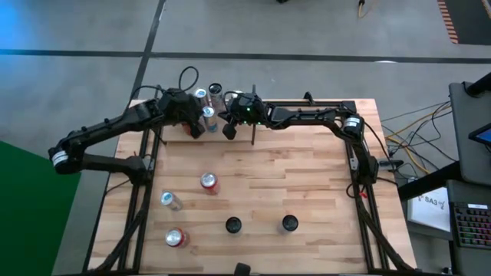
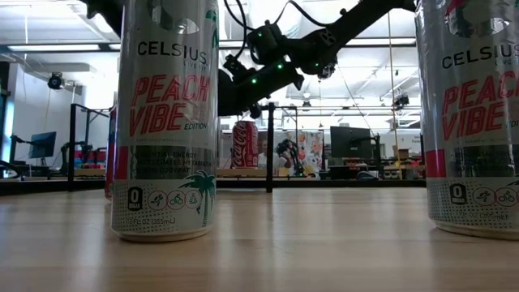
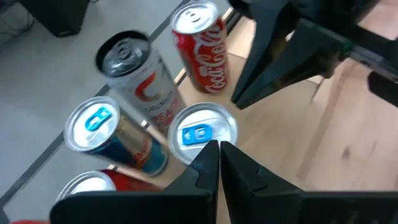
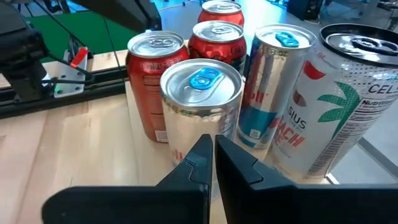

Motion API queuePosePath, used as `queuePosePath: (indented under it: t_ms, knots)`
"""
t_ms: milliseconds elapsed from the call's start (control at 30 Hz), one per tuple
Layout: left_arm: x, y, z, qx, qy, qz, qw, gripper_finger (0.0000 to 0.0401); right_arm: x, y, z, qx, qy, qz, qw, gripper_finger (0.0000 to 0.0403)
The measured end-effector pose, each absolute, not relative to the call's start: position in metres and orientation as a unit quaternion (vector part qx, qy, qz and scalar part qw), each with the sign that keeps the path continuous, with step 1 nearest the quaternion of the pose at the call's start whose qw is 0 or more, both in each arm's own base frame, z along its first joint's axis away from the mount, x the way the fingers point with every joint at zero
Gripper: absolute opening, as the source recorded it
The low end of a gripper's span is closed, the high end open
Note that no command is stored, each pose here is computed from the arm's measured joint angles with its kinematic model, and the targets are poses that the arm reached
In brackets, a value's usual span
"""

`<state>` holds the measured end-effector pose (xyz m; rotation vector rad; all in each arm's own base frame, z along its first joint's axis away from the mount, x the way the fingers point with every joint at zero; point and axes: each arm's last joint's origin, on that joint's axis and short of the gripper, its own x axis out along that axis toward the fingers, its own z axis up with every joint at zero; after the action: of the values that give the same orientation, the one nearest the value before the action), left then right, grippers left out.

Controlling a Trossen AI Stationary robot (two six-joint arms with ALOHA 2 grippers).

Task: Place canned beverage on shelf
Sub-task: Put the right blue soda can on the shelf aligned with the other blue soda can

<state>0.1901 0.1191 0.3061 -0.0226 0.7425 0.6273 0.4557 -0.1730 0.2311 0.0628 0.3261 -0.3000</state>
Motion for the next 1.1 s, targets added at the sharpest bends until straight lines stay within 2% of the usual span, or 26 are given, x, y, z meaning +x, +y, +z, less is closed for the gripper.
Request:
queuePosePath:
  t_ms: [567, 1100]
  knots:
    - [0.2, 0.117, 0.294, 0.118, 0.363, 0.249, 0.89, 0.0, 0.457, -0.172, 0.236, 0.013, 0.145, -0.124, 0.982, 0.0009]
    - [0.201, 0.133, 0.28, 0.087, 0.398, 0.268, 0.873, 0.0, 0.461, -0.163, 0.237, 0.012, 0.133, -0.092, 0.987, 0.0009]
